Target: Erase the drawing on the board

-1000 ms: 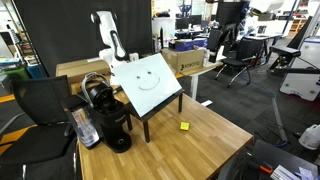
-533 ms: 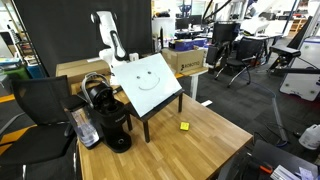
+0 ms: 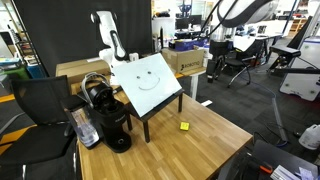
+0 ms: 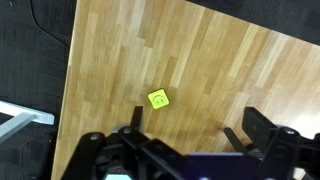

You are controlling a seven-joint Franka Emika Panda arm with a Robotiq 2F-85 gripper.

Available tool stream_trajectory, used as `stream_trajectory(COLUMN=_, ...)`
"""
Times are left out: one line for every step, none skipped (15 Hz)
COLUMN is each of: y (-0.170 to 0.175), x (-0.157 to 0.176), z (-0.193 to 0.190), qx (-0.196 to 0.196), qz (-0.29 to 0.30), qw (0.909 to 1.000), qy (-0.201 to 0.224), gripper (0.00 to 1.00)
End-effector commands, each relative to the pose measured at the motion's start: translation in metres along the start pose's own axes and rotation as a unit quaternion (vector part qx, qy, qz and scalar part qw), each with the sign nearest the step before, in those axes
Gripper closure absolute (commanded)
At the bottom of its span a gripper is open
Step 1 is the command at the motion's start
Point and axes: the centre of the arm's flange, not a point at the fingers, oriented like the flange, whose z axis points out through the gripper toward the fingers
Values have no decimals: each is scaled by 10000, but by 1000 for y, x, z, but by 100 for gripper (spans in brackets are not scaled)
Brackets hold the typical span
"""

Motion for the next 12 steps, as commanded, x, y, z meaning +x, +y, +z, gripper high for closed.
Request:
stream_trajectory(y=26, x=16, z=24, qx=-74, qz=-391, qw=9992, qy=-34, gripper=0)
stream_trajectory(y=32, x=20, z=33, qx=-80, qz=-472, qw=9988, qy=-50, gripper=0)
stream_trajectory(y=38, x=22, z=41, qx=-88, qz=-541, qw=9985, qy=-67, gripper=0)
stream_trajectory(y=43, x=25, z=48, qx=-107, qz=-599, qw=9981, qy=-59, gripper=0)
stream_trajectory(y=48, x=28, z=57, qx=-111, qz=-663, qw=9977, qy=-68, gripper=0)
stream_trajectory(y=52, x=31, z=64, qx=-141, qz=-705, qw=9974, qy=-68, gripper=0)
stream_trajectory(y=54, x=33, z=71, qx=-158, qz=-727, qw=9972, qy=-83, gripper=0)
stream_trajectory(y=57, x=36, z=76, qx=-164, qz=-751, qw=9970, qy=-106, gripper=0)
stream_trajectory(y=57, x=38, z=79, qx=-138, qz=-722, qw=9972, qy=-139, gripper=0)
stream_trajectory(y=57, x=38, z=79, qx=-135, qz=-691, qw=9974, qy=-172, gripper=0)
stream_trajectory(y=55, x=38, z=76, qx=-108, qz=-728, qw=9970, qy=-241, gripper=0)
stream_trajectory(y=51, x=34, z=82, qx=-148, qz=-652, qw=9976, qy=-196, gripper=0)
